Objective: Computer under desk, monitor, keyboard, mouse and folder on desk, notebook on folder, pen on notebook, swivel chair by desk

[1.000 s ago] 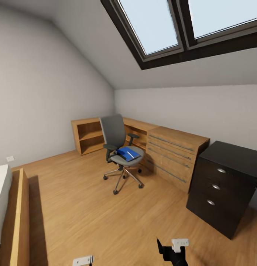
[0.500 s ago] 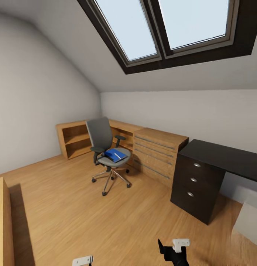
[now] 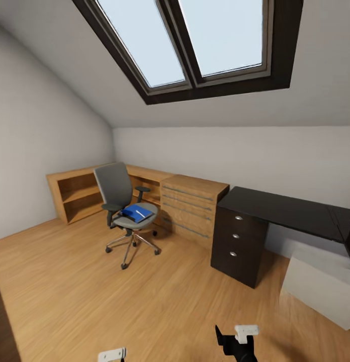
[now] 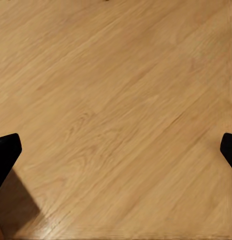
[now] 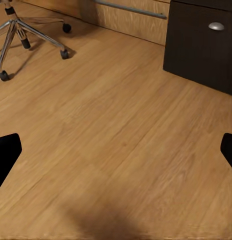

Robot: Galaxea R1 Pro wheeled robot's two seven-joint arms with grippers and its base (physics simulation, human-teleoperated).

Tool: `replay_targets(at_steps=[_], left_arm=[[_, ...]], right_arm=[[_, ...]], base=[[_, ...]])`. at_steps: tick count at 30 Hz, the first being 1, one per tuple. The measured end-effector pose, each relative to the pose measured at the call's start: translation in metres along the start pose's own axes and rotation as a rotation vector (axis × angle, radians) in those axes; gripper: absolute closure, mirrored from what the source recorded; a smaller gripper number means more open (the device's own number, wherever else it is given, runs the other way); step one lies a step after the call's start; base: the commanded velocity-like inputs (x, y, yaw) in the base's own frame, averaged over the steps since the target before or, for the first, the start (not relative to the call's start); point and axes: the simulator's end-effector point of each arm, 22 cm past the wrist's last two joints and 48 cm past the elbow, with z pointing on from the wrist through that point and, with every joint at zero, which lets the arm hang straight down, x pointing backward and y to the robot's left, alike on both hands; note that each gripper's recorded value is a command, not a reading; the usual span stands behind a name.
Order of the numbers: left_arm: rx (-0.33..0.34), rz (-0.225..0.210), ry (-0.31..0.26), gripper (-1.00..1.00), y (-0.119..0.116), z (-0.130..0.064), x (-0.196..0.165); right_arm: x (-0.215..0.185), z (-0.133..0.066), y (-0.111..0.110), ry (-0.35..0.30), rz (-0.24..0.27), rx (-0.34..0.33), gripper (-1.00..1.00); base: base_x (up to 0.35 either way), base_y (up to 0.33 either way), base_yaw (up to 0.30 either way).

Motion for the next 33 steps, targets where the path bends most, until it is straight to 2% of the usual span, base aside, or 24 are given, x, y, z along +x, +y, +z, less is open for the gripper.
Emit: replay_targets(at_steps=[29,33], left_arm=[[-0.005,0.004,0.021,-1.00,0.005,-0.029,-0.031],[-0.008,0.005,0.026,-1.00,0.006,-0.033,-0.034]], right_arm=[[-0.035,-0.019,0.007,0.029,0.005,0.001,-1.00],[-0.038,-0.021,0.007,0.035,0.006,0.002,-1.00]], base=[[-0.327,0.071,-0.260],[-0.157,0.005,-0.201]])
